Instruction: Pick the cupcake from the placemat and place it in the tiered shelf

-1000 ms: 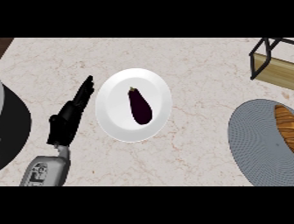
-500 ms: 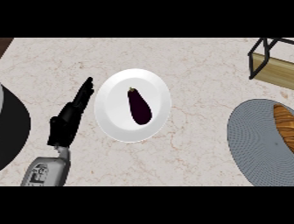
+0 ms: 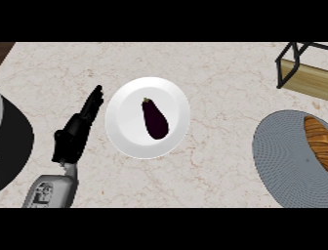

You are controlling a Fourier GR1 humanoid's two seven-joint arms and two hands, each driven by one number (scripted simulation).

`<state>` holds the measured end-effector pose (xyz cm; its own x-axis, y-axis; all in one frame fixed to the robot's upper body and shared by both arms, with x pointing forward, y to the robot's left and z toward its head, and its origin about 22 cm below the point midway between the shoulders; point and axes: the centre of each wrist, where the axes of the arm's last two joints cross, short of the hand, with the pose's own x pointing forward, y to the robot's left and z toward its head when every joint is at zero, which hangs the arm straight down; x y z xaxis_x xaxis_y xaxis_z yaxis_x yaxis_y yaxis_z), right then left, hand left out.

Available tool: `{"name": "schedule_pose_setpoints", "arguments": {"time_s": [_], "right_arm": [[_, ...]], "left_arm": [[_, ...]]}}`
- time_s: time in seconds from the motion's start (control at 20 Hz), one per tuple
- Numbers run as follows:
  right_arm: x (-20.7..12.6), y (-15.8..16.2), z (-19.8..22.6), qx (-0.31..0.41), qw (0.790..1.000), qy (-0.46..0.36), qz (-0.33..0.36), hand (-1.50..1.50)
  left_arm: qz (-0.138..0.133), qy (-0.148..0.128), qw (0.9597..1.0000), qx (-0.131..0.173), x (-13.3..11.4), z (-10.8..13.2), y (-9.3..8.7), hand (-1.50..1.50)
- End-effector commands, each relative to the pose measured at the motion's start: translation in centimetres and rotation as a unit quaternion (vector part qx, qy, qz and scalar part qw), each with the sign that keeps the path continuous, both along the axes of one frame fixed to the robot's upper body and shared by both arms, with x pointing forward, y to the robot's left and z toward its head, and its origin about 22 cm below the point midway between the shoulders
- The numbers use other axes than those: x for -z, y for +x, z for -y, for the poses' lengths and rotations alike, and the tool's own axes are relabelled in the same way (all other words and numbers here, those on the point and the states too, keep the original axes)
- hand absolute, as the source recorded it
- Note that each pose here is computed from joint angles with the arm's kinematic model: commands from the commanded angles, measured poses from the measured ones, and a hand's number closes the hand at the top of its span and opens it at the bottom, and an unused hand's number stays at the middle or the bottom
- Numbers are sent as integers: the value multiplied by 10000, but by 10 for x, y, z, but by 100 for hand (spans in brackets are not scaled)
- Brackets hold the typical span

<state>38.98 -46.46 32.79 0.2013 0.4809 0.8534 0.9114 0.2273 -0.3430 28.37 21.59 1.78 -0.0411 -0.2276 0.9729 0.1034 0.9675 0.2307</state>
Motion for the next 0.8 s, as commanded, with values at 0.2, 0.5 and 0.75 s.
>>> {"name": "schedule_pose_setpoints", "arguments": {"time_s": [0.2, 0.5, 0.75], "right_arm": [[-53, -33, 19, 537, 9888, 679, 1212, -150], [-74, -94, 73, 1011, 9823, 1420, 691, -150], [-79, -153, 111, 933, 9852, 1434, 99, -150]], "left_arm": [[7, 37, 10000, -39, 6, -3, -9, 0], [-82, 4, 9999, -72, 8, -10, -12, 0], [-191, 43, 9995, -255, 7, -23, -13, 0]]}}
